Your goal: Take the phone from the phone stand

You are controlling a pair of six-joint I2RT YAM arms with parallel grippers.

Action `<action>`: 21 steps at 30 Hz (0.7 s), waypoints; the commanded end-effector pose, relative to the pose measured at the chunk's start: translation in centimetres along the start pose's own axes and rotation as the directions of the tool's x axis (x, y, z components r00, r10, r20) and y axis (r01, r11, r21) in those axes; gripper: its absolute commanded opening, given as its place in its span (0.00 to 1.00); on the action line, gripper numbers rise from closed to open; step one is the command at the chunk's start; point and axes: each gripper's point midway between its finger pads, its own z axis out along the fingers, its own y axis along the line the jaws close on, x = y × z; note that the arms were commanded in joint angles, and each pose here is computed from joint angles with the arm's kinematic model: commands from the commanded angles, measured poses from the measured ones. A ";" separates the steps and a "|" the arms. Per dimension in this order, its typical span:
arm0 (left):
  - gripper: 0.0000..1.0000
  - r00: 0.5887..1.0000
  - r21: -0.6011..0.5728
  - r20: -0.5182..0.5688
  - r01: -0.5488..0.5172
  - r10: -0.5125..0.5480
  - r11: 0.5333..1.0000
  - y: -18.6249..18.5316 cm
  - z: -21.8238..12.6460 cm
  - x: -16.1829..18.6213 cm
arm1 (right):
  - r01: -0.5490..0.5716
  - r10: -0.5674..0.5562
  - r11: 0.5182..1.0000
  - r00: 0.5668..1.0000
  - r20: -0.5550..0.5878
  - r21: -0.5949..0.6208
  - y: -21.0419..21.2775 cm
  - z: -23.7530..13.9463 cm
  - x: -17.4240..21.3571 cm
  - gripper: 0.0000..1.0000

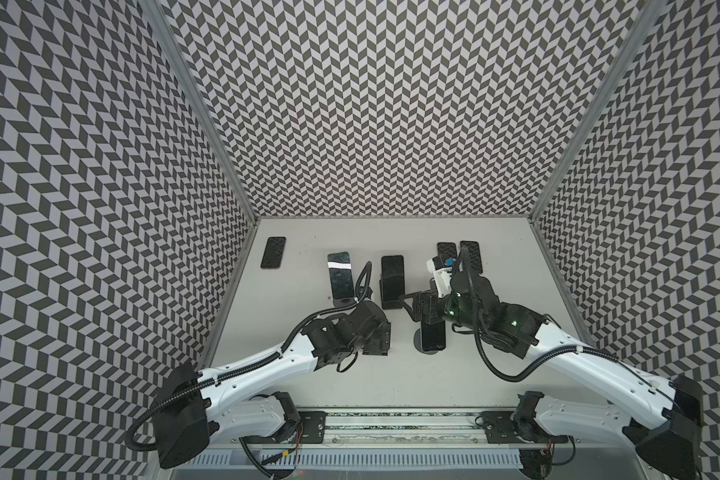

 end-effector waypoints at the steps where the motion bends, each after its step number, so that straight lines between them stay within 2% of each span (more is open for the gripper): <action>1: 0.95 0.999 -0.009 0.032 0.014 -0.014 1.000 -0.3 0.2 -0.8 | 0.003 -0.003 1.000 0.999 0.037 -0.014 0.6 0.1 -1.3 0.91; 8: 0.97 0.999 -0.048 0.053 0.011 -0.008 0.999 0.1 0.6 -1.2 | 0.005 -0.004 1.000 0.999 0.039 -0.017 0.7 0.5 -1.4 0.91; 17: 0.96 0.999 -0.010 0.050 -0.005 0.006 1.000 -1.5 1.6 -1.8 | 0.005 -0.005 1.000 0.999 0.031 -0.011 0.4 0.8 -1.1 0.92; 21: 0.96 0.999 -0.030 0.038 -0.009 0.010 1.000 -1.2 2.2 -1.4 | 0.006 -0.005 1.000 0.999 0.035 -0.009 0.3 0.8 -1.2 0.92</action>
